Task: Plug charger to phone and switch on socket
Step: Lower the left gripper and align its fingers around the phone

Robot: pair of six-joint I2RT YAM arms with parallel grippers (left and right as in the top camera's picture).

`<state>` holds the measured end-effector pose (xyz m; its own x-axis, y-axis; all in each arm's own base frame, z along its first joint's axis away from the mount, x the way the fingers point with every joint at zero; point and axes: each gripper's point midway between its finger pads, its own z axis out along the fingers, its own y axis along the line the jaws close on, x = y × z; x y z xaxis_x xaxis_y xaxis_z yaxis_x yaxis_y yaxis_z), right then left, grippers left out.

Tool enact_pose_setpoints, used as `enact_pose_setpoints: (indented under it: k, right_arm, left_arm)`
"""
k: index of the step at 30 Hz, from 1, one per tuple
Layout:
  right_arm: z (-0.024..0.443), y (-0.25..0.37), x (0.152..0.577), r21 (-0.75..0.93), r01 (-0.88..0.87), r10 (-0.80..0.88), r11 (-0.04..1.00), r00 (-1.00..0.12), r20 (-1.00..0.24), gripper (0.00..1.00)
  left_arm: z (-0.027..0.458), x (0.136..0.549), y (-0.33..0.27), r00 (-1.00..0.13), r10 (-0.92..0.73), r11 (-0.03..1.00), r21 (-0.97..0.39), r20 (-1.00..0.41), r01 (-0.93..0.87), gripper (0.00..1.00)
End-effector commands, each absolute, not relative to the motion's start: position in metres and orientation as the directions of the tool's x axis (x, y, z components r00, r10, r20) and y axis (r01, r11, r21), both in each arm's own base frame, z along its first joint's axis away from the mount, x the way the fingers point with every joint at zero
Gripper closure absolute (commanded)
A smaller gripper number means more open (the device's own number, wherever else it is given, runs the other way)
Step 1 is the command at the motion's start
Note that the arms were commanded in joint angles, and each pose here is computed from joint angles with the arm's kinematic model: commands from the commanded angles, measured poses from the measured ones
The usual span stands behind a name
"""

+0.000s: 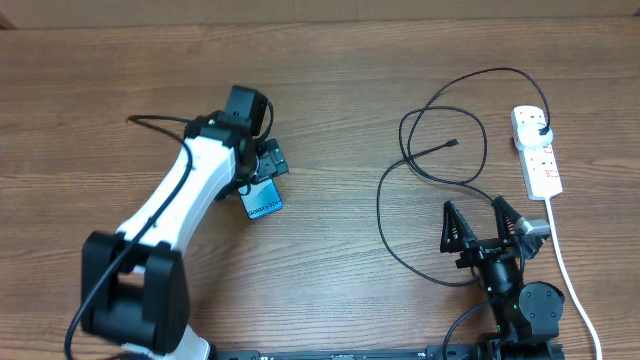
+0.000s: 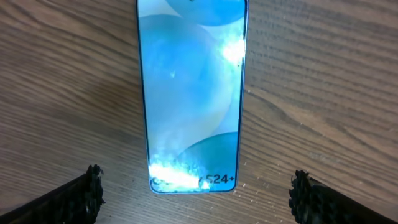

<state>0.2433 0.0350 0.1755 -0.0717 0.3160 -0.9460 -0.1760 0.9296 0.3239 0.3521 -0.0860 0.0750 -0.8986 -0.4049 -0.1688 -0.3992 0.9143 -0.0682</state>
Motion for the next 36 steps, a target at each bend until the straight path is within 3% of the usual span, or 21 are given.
enact_pose_setpoints:
  k: [1, 7, 12, 36]
  right_arm:
    - [0.173, 0.034, 0.244, 0.326, -0.171, 0.319, 0.93, -0.069, -0.945, 0.0]
    - [0.173, 0.034, 0.244, 0.326, -0.171, 0.319, 0.93, -0.069, -0.945, 0.0]
    - [0.173, 0.034, 0.244, 0.326, -0.171, 0.319, 0.93, -0.069, -0.945, 0.0]
    - [0.173, 0.034, 0.244, 0.326, -0.171, 0.319, 0.93, -0.069, -0.945, 0.0]
  left_arm:
    - [0.087, 0.374, -0.083, -0.919, -0.363, 0.932, -0.072, -0.151, -0.356, 0.0]
    - [0.109, 0.381, -0.073, -0.946, -0.32, 0.947, -0.022, -0.057, -0.32, 0.0]
    - [0.112, 0.378, -0.089, -0.957, -0.291, 0.952, -0.104, -0.007, -0.289, 0.0]
    - [0.091, 0.369, -0.089, -0.932, -0.362, 0.927, -0.097, 0.035, -0.363, 0.0]
